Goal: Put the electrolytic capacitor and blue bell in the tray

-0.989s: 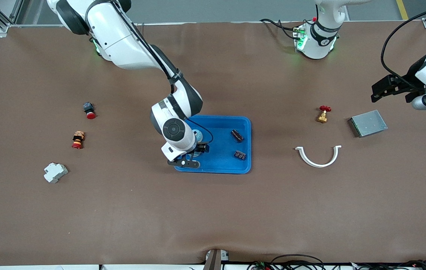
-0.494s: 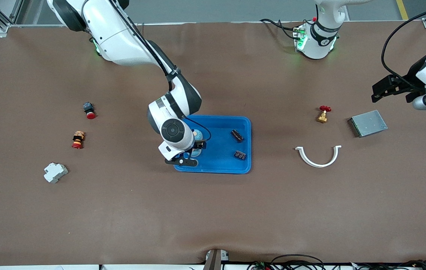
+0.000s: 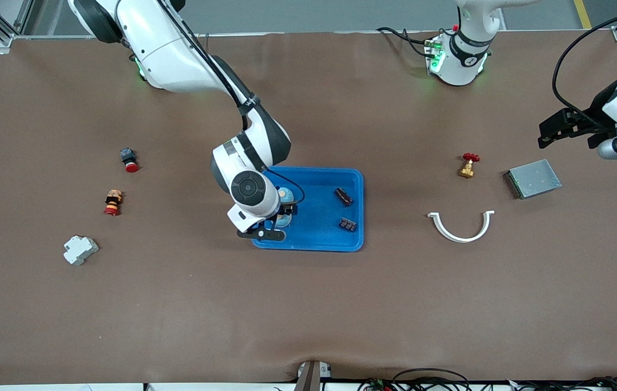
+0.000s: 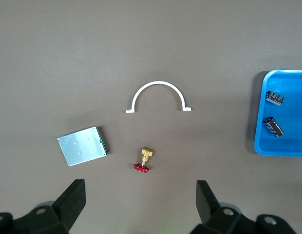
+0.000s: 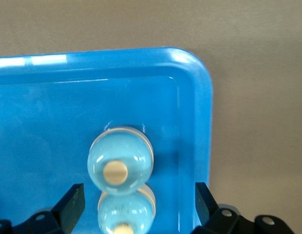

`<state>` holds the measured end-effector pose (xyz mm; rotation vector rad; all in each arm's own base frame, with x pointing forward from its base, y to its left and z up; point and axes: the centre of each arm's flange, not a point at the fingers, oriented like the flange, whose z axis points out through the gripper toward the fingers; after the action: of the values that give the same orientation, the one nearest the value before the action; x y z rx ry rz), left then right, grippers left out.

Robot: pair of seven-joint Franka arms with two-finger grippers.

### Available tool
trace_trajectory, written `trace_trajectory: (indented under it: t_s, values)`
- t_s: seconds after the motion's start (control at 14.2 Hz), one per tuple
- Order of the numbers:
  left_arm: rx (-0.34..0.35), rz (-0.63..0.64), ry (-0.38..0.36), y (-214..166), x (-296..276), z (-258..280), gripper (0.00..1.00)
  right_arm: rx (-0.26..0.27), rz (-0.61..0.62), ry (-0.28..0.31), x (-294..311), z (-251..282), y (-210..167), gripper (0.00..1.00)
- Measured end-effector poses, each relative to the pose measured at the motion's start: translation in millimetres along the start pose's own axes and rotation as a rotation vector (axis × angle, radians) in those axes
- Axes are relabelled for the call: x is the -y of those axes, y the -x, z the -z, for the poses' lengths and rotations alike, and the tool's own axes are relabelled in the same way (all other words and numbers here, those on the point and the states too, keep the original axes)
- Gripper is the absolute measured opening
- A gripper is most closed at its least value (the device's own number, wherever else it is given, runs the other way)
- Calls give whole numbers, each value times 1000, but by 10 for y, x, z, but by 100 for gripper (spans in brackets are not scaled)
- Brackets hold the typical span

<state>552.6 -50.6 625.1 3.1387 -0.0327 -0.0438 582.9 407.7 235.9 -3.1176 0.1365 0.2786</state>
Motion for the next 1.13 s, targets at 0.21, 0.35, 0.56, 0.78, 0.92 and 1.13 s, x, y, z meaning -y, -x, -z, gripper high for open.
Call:
trace_trajectory:
  t_s: [0.21,0.35,0.56,0.78,0.92,1.13]
  values:
    - [0,2,0,-1,14,0,100,16,24,3,-162,431,5,100]
    - [0,2,0,-1,17,0,100,20,27,-1,-249,705,33,100]
    - [0,2,0,-1,16,1,100,50,26,9,-376,1106,156,100]
    - [0,-7,0,3,-35,2,100,70,45,8,-645,1619,266,100]
    - [0,-9,0,3,-45,2,100,83,53,5,-872,1956,351,100]
    - [-1,-7,0,2,-35,5,100,84,81,-3,-1239,2360,480,100]
